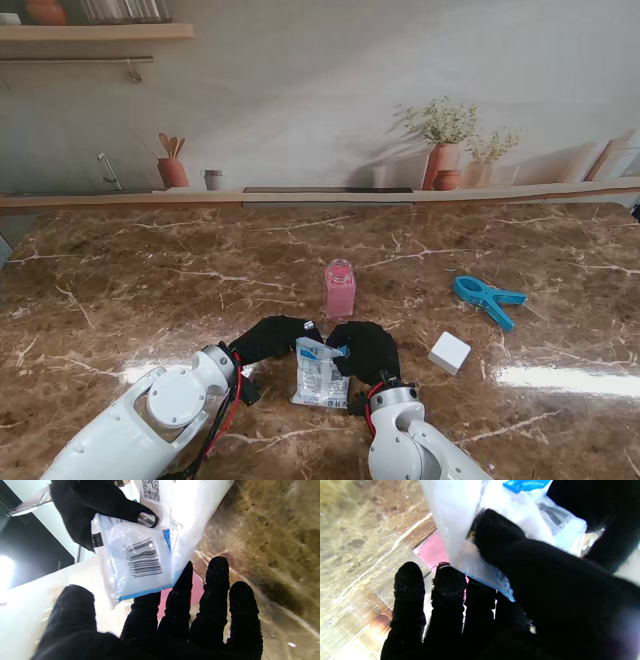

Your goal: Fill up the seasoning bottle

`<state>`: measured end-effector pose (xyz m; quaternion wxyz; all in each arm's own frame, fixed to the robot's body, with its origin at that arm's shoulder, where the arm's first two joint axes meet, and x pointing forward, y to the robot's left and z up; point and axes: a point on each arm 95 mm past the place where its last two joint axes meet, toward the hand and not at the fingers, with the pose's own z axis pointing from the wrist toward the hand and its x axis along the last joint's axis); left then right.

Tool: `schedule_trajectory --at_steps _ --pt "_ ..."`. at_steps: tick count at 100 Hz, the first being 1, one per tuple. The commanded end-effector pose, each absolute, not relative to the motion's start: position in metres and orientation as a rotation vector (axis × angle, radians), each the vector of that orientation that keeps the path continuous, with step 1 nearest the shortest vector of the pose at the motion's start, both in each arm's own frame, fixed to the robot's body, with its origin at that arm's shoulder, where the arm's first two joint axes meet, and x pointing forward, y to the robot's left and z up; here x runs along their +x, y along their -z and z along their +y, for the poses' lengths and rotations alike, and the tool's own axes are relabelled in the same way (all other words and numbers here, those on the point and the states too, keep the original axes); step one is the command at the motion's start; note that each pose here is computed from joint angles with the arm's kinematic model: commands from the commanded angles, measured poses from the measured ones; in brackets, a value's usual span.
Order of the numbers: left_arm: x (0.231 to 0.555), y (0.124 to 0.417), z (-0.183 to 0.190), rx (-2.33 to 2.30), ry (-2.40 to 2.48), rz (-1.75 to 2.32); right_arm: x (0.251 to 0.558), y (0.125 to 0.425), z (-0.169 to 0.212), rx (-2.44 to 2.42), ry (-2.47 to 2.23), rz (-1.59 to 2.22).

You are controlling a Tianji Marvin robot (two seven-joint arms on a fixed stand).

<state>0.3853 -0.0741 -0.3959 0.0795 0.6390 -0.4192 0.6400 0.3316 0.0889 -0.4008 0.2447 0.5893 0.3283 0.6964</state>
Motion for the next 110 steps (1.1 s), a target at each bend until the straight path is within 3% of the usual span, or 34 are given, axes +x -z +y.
schedule_trajectory --at_steps 1,58,110 --pt "0.3807 0.3985 -0.0754 1.91 -1.904 -1.286 0.3272 0.4055 0.0918 1.618 -1.905 0.902" --pt "0.3776 0.4007 -0.0784 2.04 -1.733 -1.259 0.3234 0.4082 0.095 1.431 -1.983 0.905" --pt "0.3759 0.3952 -0.0717 1.951 -1.511 -1.593 0.3262 0.4062 0.0958 1.341 -1.987 0.863"
